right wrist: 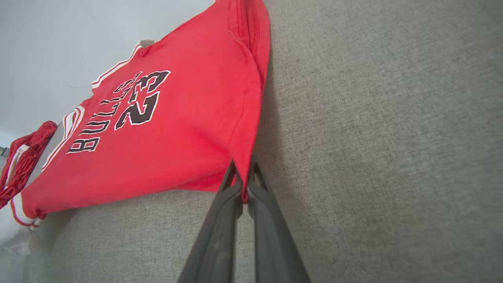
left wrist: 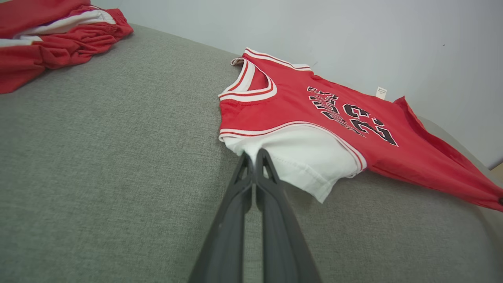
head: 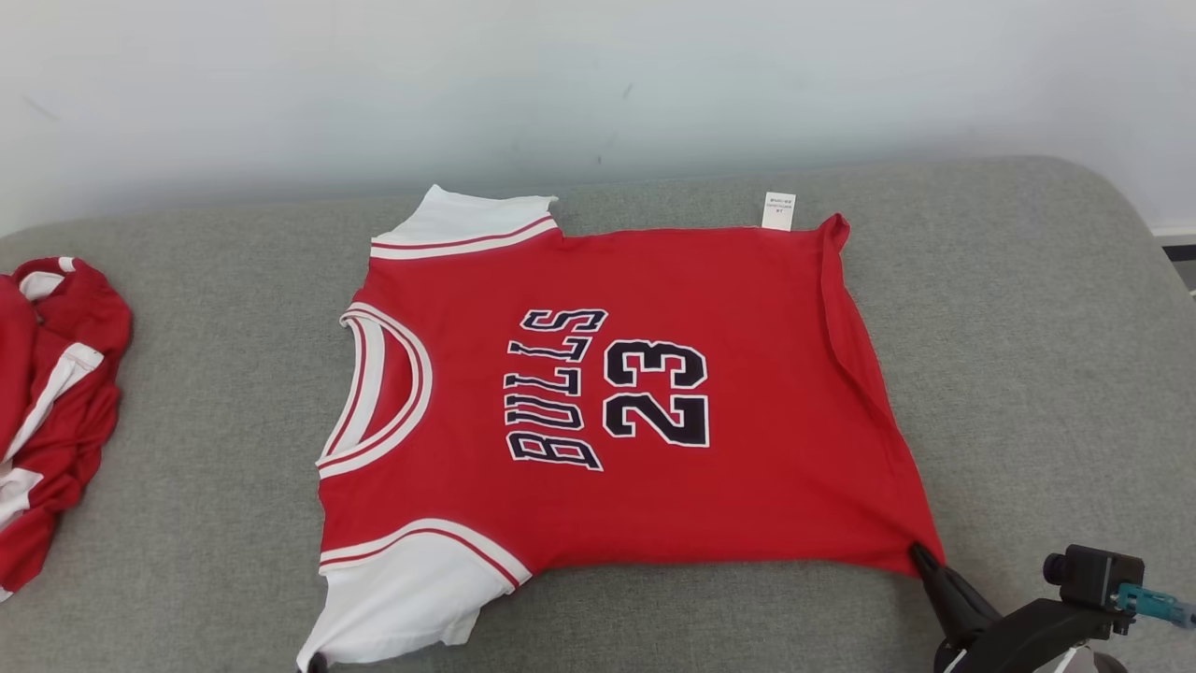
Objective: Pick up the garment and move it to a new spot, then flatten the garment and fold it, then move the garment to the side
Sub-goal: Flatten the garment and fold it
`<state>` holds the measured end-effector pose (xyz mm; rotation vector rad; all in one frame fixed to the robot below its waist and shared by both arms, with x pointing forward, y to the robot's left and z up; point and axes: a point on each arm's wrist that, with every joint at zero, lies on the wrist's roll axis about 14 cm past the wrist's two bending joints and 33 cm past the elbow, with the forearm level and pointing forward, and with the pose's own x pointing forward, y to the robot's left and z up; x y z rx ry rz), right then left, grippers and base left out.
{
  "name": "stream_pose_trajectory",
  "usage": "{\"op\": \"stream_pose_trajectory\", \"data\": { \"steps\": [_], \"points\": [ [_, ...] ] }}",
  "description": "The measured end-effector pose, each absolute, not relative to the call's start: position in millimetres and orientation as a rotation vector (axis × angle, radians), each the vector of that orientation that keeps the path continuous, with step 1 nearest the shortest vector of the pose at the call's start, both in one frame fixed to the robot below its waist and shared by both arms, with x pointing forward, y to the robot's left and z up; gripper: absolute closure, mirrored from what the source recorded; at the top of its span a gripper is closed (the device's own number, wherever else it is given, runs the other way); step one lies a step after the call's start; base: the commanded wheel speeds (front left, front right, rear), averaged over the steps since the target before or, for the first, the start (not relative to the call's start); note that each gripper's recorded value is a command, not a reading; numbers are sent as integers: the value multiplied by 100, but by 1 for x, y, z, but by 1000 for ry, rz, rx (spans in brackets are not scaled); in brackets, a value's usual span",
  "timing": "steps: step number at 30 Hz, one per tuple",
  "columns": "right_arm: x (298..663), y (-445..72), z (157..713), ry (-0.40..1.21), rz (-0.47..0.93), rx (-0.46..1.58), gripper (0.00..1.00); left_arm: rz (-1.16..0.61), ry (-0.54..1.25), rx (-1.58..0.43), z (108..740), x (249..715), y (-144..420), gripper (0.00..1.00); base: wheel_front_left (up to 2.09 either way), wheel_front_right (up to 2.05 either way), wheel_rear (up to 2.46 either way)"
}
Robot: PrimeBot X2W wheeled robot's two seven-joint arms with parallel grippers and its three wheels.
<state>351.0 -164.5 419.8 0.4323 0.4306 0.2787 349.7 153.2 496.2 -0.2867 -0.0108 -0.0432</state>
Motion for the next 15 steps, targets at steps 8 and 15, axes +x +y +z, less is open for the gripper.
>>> {"op": "stream_pose_trajectory", "data": {
  "steps": [8,15],
  "points": [
    [353,-159,434,400,269,470,100,-95,-55,-267,507,362,144,100,0,0,0],
    [373,-162,454,367,258,496,100,-223,-200,-226,550,401,126,100,0,0,0]
  ]
}}
